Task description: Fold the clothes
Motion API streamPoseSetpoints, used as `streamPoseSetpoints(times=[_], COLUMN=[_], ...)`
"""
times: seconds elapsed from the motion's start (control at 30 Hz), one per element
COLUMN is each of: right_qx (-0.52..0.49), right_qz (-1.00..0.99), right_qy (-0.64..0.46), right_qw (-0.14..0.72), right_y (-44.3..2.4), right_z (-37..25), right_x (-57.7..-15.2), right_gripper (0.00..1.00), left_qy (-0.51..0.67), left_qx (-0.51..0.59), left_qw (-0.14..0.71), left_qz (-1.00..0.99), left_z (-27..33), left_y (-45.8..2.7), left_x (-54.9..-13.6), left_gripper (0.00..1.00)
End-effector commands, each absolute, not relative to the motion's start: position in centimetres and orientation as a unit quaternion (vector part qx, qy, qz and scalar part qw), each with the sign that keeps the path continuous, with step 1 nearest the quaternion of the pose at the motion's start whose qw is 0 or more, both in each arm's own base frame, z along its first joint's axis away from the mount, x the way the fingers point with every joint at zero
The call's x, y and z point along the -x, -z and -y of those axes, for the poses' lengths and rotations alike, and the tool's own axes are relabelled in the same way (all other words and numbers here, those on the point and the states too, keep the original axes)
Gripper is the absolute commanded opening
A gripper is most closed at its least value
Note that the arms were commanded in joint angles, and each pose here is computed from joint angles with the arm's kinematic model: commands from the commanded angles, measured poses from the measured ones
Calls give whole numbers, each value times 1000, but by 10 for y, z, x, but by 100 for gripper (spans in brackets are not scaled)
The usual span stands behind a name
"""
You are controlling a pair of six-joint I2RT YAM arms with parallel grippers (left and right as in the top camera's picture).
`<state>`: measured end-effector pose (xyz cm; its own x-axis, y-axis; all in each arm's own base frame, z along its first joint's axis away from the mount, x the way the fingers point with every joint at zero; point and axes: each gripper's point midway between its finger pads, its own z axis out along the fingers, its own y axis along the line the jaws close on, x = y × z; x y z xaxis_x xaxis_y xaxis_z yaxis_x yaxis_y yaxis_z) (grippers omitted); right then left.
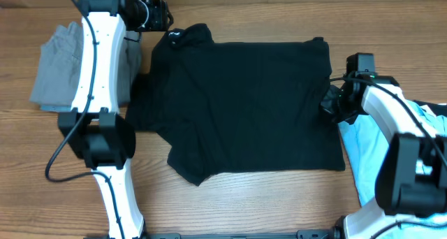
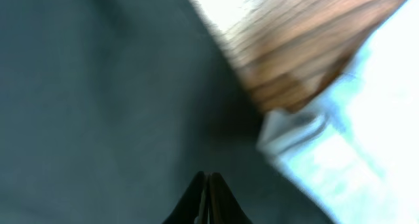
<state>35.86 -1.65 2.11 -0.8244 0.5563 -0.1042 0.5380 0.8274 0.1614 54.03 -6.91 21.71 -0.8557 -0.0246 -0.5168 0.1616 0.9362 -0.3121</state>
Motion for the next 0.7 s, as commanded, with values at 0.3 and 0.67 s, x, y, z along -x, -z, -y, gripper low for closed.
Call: streamPoseSetpoints(times=[0.3, 0.67], right_qx=[-452, -424], right_qz=[-887, -897], right_qy=[83, -110], right_qw=[-33, 60], right_y=[35, -47], right_z=[102, 92], right_x=[-297, -341], right_gripper=[4, 34], left_qy=[107, 77], left_qx=[-72, -20], left_qw=[294, 141], left_qz=[-947, -987], left_z=[72, 66], left_y=[-323, -278], left_x=[-445, -386], left_gripper=[48, 49])
